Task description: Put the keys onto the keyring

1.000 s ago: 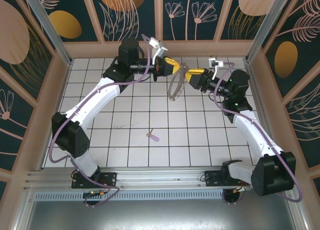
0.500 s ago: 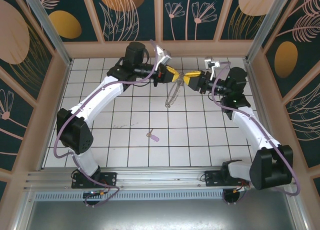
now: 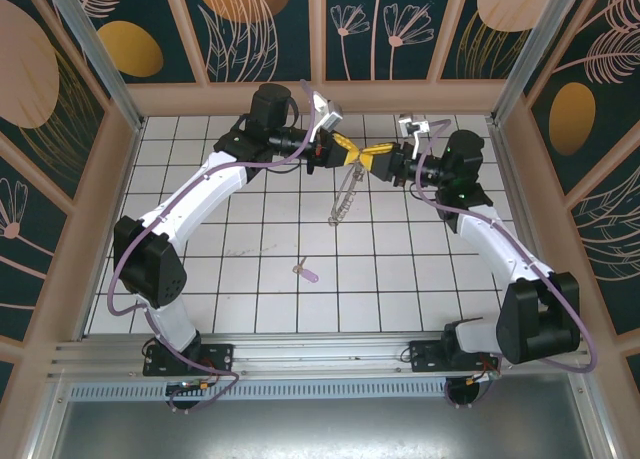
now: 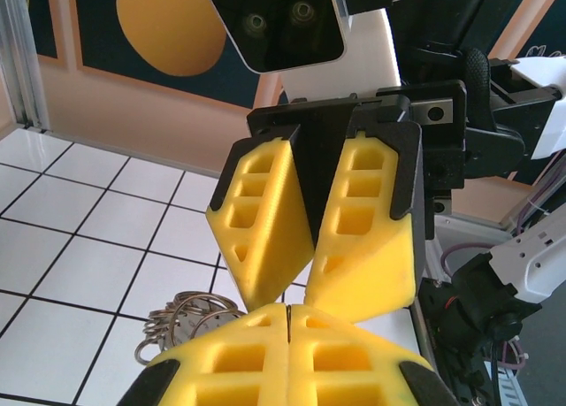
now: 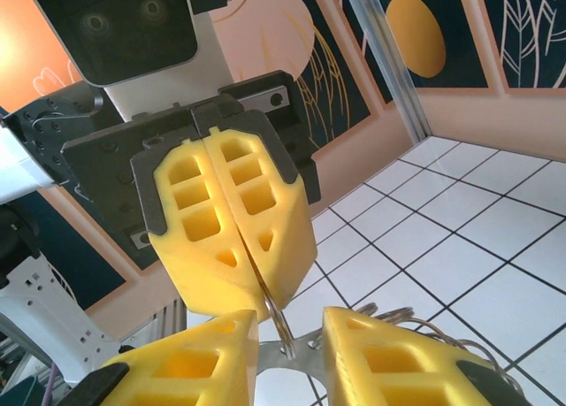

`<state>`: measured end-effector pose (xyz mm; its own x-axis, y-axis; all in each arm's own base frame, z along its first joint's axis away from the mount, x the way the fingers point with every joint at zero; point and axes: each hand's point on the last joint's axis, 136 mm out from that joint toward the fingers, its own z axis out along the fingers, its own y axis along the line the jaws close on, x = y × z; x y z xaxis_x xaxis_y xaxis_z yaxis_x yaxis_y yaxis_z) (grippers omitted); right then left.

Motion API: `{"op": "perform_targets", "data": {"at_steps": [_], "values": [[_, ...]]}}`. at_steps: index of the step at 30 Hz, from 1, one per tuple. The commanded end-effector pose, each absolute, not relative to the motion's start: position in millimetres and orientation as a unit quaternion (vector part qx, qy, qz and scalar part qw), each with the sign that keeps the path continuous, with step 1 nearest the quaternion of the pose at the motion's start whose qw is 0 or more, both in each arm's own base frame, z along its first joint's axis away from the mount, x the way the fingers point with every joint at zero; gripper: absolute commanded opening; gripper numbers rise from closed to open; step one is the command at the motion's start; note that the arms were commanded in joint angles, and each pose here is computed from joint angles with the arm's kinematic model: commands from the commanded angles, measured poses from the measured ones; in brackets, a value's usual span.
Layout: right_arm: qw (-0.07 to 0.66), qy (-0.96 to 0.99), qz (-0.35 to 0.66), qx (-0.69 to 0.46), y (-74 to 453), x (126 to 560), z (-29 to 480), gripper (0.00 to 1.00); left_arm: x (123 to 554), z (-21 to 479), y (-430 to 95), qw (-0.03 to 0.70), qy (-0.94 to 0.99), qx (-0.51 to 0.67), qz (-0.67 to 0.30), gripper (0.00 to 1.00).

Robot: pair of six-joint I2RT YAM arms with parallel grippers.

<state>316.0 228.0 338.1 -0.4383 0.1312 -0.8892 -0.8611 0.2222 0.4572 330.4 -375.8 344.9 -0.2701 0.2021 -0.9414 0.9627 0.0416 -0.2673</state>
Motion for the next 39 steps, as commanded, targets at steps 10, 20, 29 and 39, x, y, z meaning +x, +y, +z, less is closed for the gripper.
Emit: {"op": "perform_targets", "data": {"at_steps": [10, 20, 29, 39], "values": [[0.454, 0.611, 0.563, -0.322, 240.4, 308.4, 354.9, 0.0, 322.8, 359.3, -378.8, 0.382, 0.586, 0.489, -0.522, 0.0], [0.476, 0.615, 0.55, -0.304, 235.2, 315.5, 356.6, 0.0, 333.2, 366.0, -379.7, 0.403, 0.592, 0.464, -0.521, 0.06], [0.537, 0.586, 0.54, -0.279, 219.8, 318.2, 381.1, 0.0, 354.4, 429.4, -350.8, 0.538, 0.586, 0.312, -0.519, 0.55], [0.604, 0.51, 0.559, -0.25, 210.0, 315.1, 424.4, 0.0, 345.4, 438.6, -340.3, 0.53, 0.554, 0.238, -0.596, 0.56]]}}
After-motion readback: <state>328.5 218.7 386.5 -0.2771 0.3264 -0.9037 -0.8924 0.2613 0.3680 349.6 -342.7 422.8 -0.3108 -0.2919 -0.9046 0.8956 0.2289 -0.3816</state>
